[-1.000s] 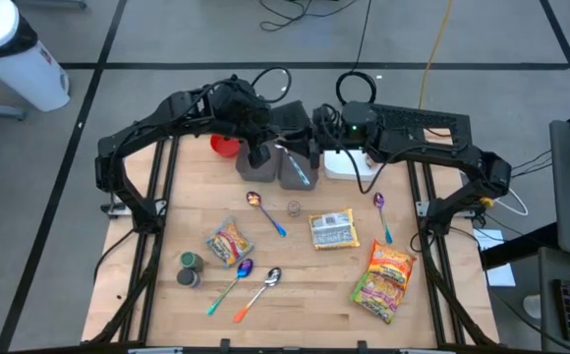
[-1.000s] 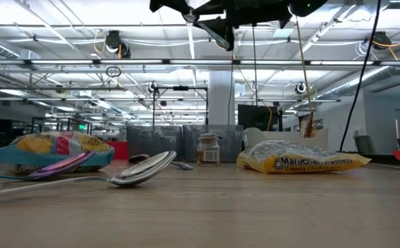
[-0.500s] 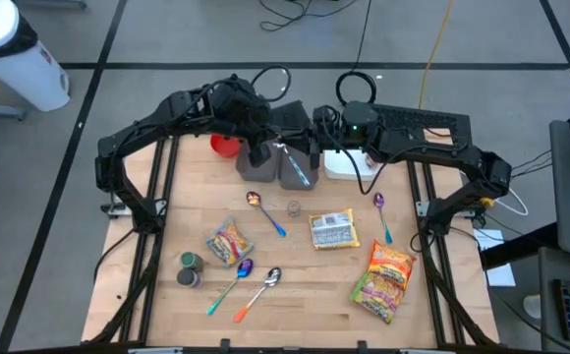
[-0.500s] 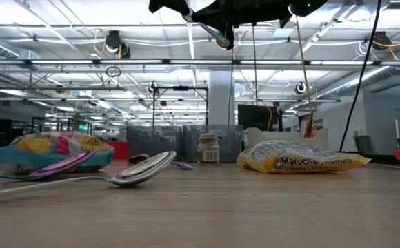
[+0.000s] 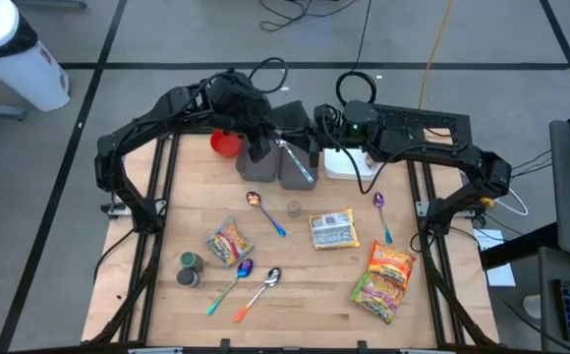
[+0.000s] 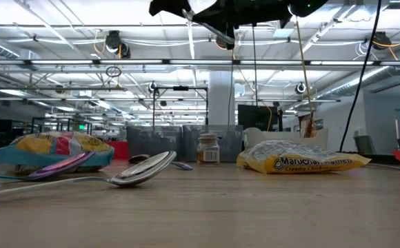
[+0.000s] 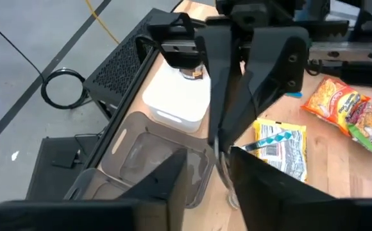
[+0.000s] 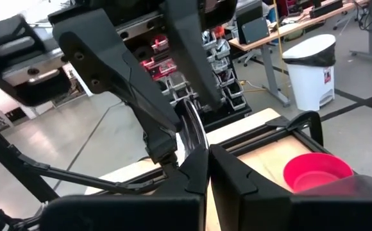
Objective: Pick & Place Food Item
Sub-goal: Put the white and blue spoon into the left black bin
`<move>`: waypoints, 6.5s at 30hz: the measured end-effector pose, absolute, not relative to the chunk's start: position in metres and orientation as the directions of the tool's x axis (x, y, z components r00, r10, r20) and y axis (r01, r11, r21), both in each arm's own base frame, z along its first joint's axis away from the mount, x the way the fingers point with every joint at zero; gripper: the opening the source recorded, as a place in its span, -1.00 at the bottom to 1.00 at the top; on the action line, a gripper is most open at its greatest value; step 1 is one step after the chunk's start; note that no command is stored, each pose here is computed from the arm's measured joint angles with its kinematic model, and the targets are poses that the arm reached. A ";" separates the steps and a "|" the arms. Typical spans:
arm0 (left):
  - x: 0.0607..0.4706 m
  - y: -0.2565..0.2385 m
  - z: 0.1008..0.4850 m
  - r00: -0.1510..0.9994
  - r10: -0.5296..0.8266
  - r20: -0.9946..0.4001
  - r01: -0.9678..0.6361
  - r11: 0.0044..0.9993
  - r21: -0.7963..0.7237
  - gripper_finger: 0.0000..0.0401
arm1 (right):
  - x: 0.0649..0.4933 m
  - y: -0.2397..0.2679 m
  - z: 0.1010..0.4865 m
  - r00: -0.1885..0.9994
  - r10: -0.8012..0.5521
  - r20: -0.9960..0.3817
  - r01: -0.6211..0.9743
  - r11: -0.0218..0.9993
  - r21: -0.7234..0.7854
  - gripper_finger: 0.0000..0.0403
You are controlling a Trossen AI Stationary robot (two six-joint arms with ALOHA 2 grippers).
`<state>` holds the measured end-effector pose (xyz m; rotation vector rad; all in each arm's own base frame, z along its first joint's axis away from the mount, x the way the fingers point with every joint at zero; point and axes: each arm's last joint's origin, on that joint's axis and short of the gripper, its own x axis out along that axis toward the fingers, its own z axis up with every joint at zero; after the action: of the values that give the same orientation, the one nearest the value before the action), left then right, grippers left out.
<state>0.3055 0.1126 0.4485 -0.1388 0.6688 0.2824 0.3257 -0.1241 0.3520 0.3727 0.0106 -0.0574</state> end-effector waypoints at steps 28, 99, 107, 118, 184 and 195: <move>0.232 0.117 0.523 0.792 0.338 -0.508 -0.426 0.902 -0.063 0.00 | 0.285 -0.149 0.399 0.936 -0.266 0.232 0.186 0.931 0.314 -1.00; 0.341 0.134 0.451 0.982 -0.037 -0.187 -0.032 0.936 -0.351 0.00 | 0.292 -0.118 0.425 0.805 -0.168 0.568 0.086 0.982 0.170 -1.00; 0.333 0.143 0.454 0.983 0.004 -0.186 -0.068 0.939 -0.337 0.00 | 0.291 -0.123 0.424 0.801 -0.209 0.561 0.124 0.975 0.187 -1.00; 0.332 0.145 0.454 0.983 0.014 -0.184 -0.069 0.951 -0.300 -0.59 | 0.291 -0.124 0.423 0.803 -0.222 0.553 0.155 0.974 0.166 -1.00; 0.253 0.236 0.320 0.816 -0.212 -0.538 -0.232 0.732 -0.640 -0.86 | 0.170 -0.110 0.343 0.812 -0.475 0.339 0.321 0.848 0.421 -0.15; 0.252 0.228 0.261 0.810 -0.137 -0.570 -0.407 0.568 -0.715 -0.86 | 0.170 -0.110 0.342 0.814 -0.477 0.332 0.330 0.850 0.410 -0.17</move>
<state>0.2524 0.2277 0.2613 -0.9695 0.6298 0.1717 0.1698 -0.1098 0.3421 0.3459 -0.4414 -0.4397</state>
